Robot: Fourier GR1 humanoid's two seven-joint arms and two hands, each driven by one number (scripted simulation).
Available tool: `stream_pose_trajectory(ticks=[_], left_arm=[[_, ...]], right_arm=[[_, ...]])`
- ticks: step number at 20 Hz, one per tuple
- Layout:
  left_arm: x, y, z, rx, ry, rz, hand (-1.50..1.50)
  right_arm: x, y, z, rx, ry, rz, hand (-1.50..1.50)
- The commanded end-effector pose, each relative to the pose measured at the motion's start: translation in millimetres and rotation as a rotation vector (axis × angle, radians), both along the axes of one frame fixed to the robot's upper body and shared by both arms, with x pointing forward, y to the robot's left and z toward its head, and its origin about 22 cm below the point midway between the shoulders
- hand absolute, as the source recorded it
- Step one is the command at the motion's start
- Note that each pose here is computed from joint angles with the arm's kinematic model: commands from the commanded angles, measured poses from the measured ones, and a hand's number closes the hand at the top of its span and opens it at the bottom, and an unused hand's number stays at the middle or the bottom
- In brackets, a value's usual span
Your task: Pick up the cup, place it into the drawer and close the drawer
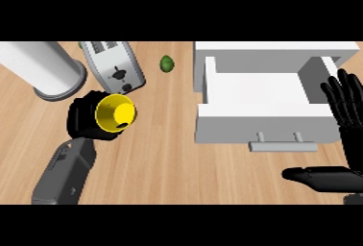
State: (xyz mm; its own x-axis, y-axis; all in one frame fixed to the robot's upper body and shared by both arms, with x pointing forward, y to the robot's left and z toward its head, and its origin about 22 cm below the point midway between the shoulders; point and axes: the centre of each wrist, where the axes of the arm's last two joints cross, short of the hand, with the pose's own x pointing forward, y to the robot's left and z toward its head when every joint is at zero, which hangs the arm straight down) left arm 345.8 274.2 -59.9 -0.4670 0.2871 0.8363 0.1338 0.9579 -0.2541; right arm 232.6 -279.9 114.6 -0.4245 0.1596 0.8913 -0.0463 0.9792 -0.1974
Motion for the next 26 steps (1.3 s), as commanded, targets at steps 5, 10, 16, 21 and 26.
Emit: stream_pose_trajectory(ticks=[5,10,16,21,26], left_arm=[[29.5,-58.5,80.6,0.072,-0.125,-0.089,1.50],[51.6,-117.9,155.7,0.129,-0.153,-0.144,1.50],[65.9,-149.0,191.0,0.184,-0.128,-0.152,1.50],[71.6,-192.2,224.3,0.239,-0.093,-0.147,1.50],[77.9,-221.8,225.7,0.247,-0.010,-0.124,1.50]], right_arm=[[2.7,8.8,4.5,0.000,0.000,-0.014,-1.50],[-6.5,-10.5,4.0,-0.014,0.007,0.001,-1.50],[-2.2,-10.1,-9.9,-0.005,0.008,0.002,-1.50],[5.9,-15.2,3.0,-0.017,0.006,0.012,-1.50],[-0.3,-11.6,8.9,0.000,-0.014,0.018,-1.50]])
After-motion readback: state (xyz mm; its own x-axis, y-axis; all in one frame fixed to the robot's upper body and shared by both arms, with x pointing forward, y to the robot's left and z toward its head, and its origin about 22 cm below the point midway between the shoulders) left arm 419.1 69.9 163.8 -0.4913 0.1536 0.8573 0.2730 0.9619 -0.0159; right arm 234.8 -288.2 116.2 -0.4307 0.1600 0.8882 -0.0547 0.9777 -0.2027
